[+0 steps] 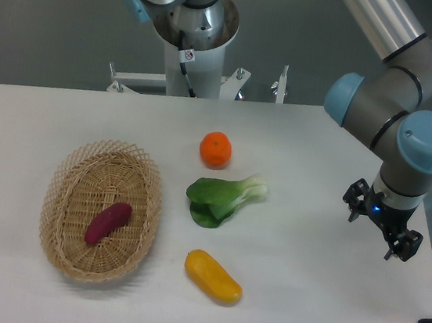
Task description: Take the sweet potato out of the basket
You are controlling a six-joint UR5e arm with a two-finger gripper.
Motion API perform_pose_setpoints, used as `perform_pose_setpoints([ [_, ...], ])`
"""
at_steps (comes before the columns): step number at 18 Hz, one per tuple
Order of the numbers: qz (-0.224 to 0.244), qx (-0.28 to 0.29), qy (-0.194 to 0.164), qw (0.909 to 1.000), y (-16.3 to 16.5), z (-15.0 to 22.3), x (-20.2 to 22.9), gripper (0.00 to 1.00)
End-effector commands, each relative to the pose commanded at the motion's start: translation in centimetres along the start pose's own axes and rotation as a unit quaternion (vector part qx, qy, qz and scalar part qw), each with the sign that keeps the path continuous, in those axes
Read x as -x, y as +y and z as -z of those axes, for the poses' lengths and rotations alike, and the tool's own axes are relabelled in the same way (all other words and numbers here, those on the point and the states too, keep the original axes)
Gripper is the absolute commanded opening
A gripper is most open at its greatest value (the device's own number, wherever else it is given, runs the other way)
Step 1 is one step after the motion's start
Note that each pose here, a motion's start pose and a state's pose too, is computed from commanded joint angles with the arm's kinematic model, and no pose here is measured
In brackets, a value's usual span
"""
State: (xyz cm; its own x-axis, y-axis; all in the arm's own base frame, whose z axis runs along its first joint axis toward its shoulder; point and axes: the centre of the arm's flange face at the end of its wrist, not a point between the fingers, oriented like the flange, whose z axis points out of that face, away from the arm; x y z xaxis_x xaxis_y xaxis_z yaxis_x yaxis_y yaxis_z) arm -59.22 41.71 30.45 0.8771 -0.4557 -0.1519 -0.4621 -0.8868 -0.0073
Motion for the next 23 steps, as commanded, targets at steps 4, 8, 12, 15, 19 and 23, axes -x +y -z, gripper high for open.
perform_pose_setpoints([
  [4,0.0,0.0,0.0,1.0,0.0,0.0,0.0,1.0],
  [8,0.005,-0.004,0.001,1.0,-0.1,0.0,-0.1,1.0],
  [12,0.013,-0.006,0.004,0.9999,-0.2,0.0,-0.4,1.0],
  [15,0.024,-0.013,0.01,0.9996,-0.5,-0.5,-1.0,1.0],
  [19,0.043,-0.014,0.011,0.9989,-1.6,-0.4,-1.2,1.0],
  [23,0.057,-0.015,0.013,0.9982,-4.6,-0.4,-1.9,1.0],
])
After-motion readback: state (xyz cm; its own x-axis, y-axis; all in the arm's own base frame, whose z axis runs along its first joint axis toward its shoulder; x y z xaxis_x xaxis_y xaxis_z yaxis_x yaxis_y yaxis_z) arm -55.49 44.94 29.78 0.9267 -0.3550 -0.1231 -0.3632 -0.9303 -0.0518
